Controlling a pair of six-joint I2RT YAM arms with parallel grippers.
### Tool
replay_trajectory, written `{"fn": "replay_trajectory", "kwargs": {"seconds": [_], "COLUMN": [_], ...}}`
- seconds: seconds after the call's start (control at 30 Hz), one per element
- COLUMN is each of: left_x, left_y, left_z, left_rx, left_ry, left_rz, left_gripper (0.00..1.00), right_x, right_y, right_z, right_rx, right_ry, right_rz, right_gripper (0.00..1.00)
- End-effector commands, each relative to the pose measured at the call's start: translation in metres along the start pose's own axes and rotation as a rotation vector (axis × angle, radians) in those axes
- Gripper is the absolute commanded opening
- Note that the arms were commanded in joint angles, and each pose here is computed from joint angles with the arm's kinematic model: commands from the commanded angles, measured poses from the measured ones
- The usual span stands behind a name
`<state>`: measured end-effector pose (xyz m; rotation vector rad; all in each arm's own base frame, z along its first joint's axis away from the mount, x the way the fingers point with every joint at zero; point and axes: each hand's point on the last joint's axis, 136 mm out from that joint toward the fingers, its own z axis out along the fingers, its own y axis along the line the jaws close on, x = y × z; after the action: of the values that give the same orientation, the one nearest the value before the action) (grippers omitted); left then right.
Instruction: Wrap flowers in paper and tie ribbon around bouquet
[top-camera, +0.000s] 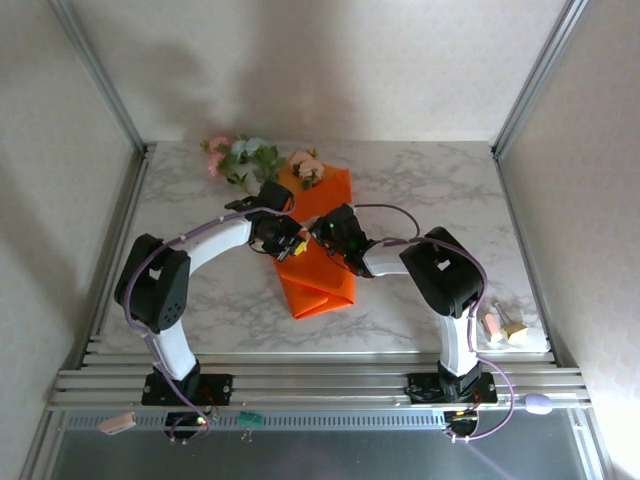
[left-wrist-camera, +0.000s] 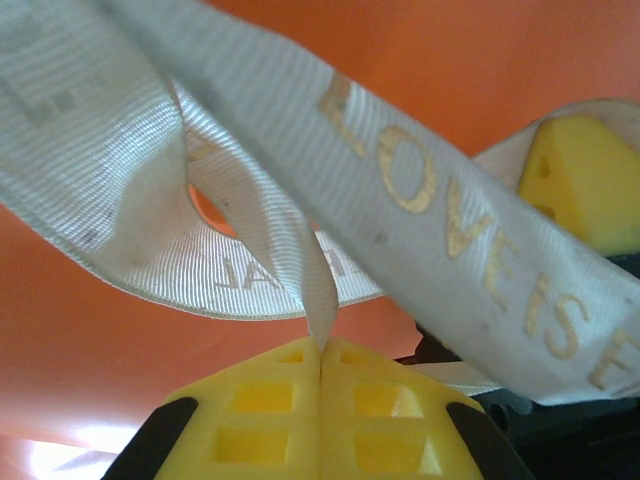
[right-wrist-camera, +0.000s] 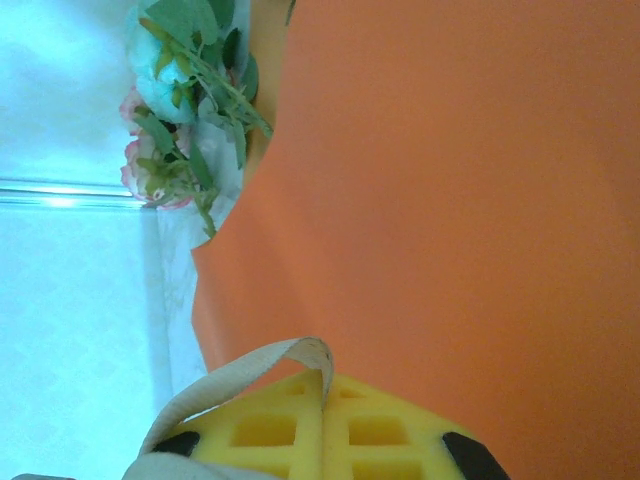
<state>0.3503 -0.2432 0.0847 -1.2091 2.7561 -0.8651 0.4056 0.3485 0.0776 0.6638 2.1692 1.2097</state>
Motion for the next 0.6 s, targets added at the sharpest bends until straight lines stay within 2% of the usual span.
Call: {"fn": "replay_trajectory", "kwargs": {"seconds": [0.0, 0.2, 0.43, 0.57], "left_x": [0.004, 0.008, -0.009, -0.012], "left_y": [-0.005, 0.018, 0.028, 0.036], "left_z": [0.002, 0.017, 0.025, 0.031], "left_rx": [0.006, -0.067, -0.108, -0.136], "left_ry": [0.015, 0.037, -0.049, -0.056], "left_rz": [0.039, 0.066, 0.090, 0.093], "left_gripper": [0.00, 0.00, 0.00, 0.00], "right_x": [-0.001, 0.004, 0.017, 0.021], "right_y": [-0.002, -0.005, -0.019, -0.019], "right_z": [0.004, 0.002, -0.016, -0.031], "right_rx": [-0.039, -0.021, 0.074, 0.103], "right_ry": [-0.033, -0.004, 0.074, 0.105], "right_rz": [0.018, 0.045, 0.056, 0.035], "right_gripper": [0.00, 0.03, 0.23, 0.29]}}
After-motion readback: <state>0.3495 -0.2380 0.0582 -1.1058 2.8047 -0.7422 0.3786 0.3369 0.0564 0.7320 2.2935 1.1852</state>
